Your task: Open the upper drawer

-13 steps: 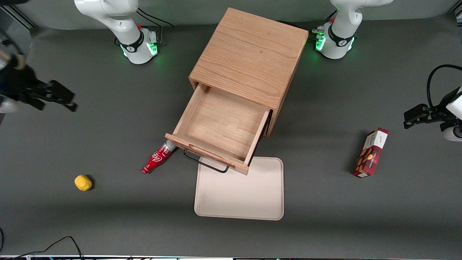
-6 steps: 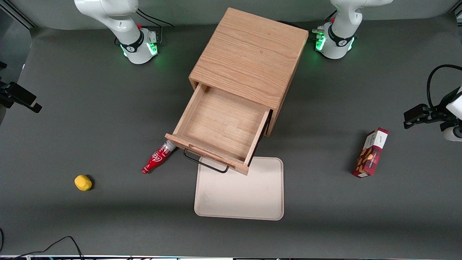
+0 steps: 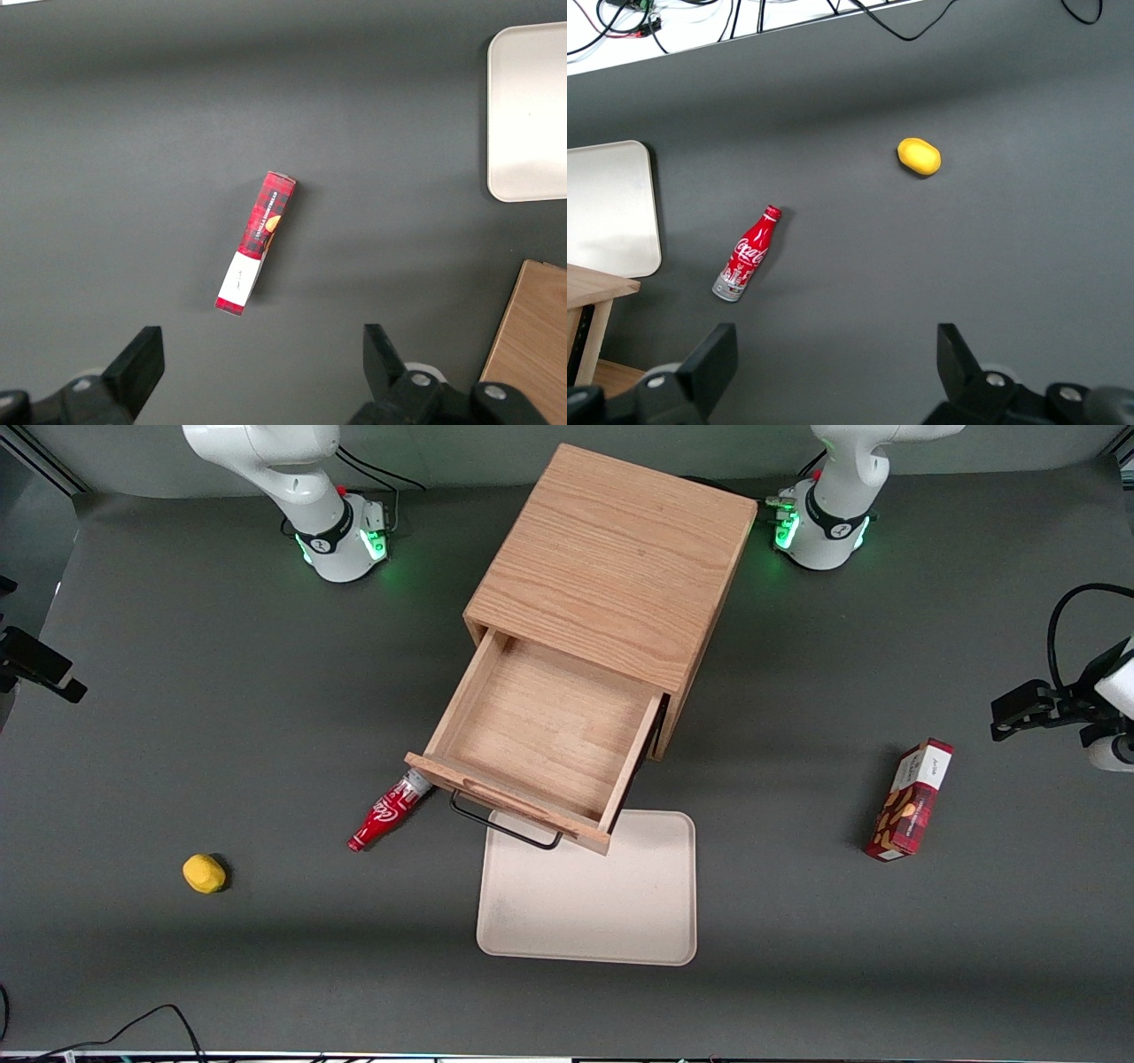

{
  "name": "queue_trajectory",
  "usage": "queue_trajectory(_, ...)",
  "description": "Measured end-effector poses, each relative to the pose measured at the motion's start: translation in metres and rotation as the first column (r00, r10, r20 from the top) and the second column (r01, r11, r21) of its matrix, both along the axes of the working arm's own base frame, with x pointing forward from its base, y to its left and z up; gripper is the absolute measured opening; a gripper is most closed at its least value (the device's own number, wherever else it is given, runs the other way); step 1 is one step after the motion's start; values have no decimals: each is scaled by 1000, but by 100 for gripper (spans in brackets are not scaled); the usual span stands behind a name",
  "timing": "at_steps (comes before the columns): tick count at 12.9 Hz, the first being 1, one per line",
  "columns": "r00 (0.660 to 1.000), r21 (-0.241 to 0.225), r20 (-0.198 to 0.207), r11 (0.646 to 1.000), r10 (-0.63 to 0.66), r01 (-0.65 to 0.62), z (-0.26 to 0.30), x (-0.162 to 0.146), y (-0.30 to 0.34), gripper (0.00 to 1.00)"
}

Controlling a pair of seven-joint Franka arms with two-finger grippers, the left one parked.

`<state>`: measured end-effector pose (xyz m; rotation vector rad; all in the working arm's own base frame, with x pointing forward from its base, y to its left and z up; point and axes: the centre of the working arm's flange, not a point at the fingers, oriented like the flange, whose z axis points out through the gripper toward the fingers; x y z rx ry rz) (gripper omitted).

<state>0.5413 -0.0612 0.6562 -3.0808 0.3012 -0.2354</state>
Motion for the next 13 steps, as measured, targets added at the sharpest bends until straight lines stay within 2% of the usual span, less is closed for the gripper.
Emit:
queue_trajectory(4, 1000, -4, 21, 1000, 13, -13, 9, 3, 4, 100)
queue_trajectory(13, 1000, -5, 10, 1000, 28, -28, 3, 8, 12, 100)
